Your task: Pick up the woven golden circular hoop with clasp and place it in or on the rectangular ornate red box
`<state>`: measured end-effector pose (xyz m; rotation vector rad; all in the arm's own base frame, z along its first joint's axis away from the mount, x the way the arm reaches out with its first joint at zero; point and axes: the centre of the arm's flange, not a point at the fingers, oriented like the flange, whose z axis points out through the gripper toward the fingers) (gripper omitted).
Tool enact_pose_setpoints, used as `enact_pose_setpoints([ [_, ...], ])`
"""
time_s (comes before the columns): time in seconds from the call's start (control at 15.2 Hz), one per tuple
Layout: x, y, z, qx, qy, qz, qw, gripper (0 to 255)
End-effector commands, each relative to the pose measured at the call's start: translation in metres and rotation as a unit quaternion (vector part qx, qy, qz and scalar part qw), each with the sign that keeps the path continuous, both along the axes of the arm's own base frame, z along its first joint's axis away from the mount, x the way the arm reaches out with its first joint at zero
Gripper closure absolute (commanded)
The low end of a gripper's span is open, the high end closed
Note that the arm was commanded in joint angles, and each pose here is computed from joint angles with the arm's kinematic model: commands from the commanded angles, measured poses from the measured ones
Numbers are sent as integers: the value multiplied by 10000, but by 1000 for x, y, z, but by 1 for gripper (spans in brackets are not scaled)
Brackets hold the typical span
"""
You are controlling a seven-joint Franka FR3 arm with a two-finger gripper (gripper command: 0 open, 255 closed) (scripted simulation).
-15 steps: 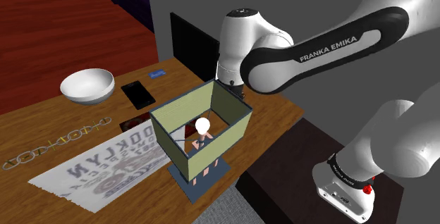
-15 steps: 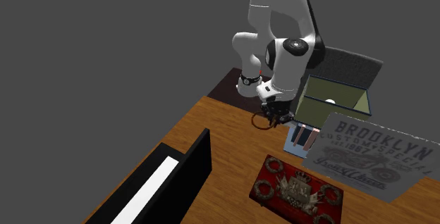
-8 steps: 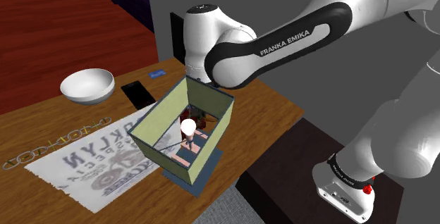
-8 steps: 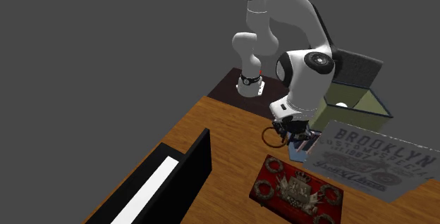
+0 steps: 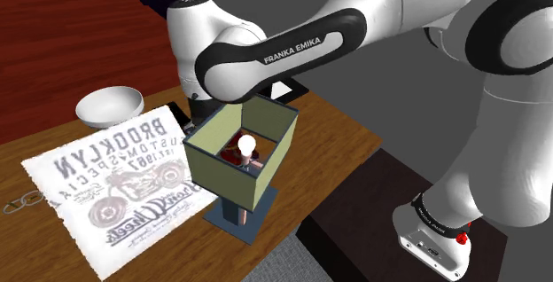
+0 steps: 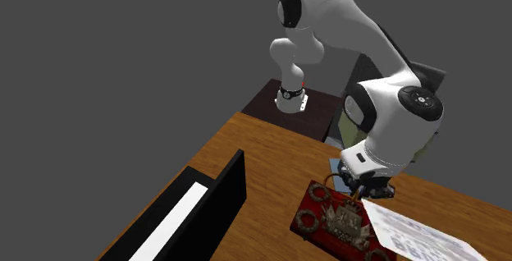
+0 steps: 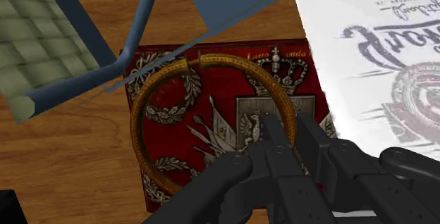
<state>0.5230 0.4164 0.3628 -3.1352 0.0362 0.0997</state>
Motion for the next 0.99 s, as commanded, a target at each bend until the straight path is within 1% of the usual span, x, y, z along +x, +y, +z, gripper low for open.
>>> enact_pose_setpoints([
  [0.0, 20, 18, 1, -4, -2, -5, 10000, 255],
  [0.2, 48, 51, 2, -4, -2, -5, 10000, 255],
  [0.92, 48, 51, -56, -4, -2, -5, 10000, 255],
])
